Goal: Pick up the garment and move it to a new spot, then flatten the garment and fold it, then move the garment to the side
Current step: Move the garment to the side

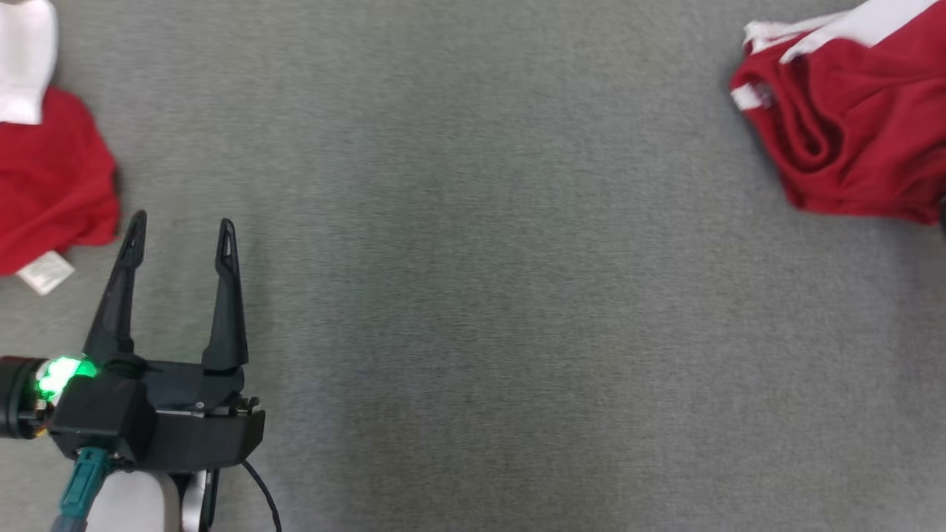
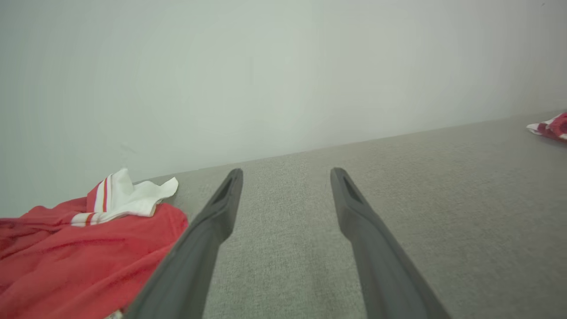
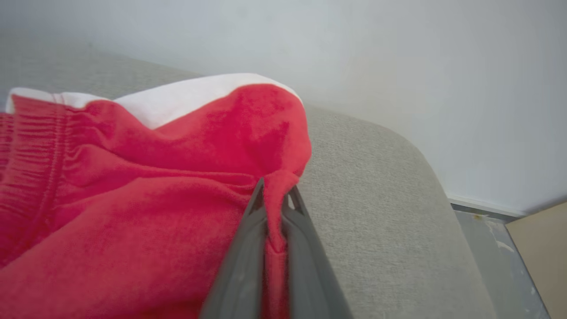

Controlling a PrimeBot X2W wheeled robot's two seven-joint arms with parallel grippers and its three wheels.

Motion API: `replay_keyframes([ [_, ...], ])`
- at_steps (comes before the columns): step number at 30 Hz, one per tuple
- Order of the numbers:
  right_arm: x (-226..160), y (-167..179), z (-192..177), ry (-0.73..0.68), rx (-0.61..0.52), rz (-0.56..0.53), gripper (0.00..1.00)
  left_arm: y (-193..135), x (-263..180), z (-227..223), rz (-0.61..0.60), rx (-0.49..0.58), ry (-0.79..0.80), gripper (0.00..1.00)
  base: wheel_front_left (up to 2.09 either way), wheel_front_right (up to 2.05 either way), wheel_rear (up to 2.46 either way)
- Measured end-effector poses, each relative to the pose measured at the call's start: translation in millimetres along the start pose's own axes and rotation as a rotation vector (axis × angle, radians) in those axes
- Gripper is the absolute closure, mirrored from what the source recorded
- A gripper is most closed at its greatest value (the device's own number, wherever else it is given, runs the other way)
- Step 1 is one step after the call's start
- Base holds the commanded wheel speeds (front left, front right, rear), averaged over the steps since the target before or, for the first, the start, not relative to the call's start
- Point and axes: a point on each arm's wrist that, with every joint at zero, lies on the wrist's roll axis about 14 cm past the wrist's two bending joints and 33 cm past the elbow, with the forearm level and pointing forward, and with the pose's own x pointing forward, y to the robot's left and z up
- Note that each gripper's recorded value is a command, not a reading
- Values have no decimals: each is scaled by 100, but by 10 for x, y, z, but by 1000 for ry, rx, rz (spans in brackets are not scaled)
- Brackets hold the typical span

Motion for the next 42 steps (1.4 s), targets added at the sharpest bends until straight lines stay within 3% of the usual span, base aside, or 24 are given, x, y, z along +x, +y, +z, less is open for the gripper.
replay_keyframes([
  [8,-136,-800,22,25,-93,-145,100,-286,255,-194,-104,5,-11,0,0,0,0],
  [16,-147,-1226,83,55,-153,-231,100,-453,380,-388,-160,-3,-7,0,0,0,0],
  [25,-139,-1478,83,88,-191,-289,100,-530,454,-487,-185,-7,-13,0,0,0,0],
  [26,-137,-1491,83,87,-192,-292,85,-536,458,-500,-187,-7,-11,0,0,0,0],
  [27,-132,-1493,81,86,-196,-292,53,-541,461,-510,-189,-8,-10,0,0,0,0],
  [28,-123,-1489,83,83,-202,-290,0,-543,463,-518,-188,-10,-9,0,0,0,0],
  [35,-112,-1471,217,34,-210,-287,0,-522,449,-518,-172,-12,-2,0,0,0,0],
  [42,-218,-1437,624,-115,-183,-287,0,-493,344,-482,-137,-53,28,0,0,0,0],
])
